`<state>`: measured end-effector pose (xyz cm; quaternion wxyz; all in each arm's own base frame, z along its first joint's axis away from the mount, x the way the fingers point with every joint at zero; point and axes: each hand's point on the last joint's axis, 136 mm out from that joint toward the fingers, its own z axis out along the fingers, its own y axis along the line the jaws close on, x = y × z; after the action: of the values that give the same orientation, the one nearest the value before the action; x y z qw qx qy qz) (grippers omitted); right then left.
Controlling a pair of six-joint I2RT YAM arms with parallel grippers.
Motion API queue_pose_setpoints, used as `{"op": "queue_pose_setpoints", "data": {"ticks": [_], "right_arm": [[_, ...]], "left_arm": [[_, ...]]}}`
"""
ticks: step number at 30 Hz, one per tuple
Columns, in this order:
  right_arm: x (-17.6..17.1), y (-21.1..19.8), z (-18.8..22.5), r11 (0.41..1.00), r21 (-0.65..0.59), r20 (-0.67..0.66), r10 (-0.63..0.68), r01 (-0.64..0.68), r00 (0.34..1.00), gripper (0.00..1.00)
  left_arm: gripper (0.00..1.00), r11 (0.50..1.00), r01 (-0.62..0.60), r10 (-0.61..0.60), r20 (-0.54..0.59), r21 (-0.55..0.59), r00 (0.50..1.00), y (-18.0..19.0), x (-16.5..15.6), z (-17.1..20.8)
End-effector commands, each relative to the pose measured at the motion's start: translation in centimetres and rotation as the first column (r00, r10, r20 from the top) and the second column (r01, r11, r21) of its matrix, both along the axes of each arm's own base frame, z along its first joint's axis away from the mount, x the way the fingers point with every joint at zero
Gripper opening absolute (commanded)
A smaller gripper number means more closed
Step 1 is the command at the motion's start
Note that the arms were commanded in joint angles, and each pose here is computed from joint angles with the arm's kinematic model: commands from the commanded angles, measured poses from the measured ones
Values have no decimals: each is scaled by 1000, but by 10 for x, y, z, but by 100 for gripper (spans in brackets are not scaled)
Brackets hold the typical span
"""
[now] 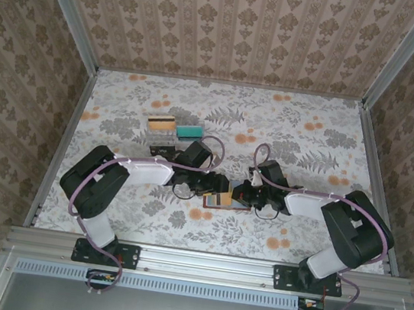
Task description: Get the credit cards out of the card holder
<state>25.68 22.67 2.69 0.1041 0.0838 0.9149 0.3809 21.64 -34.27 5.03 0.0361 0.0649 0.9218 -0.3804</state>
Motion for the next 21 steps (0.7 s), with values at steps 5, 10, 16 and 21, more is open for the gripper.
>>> {"op": "queue_pose_setpoints", "data": {"ticks": [5,10,16,21], "right_arm": [[-9,-22,-4,1000,-5,-17,-27,27,1000,0],[-4,-16,1,999,31,3,-15,15,1000,20],[6,-5,3,997,77,9,-5,5,1000,25],[8,-2,0,996,87,-5,0,1,1000,18]], "left_arm": [[58,999,-1,2,-35,37,999,12,-7,-11],[56,999,5,-4,-36,32,999,9,-7,-10],[52,999,8,-7,-39,32,999,9,-8,-11],[51,1000,10,-9,-39,29,999,8,-8,-11]]}}
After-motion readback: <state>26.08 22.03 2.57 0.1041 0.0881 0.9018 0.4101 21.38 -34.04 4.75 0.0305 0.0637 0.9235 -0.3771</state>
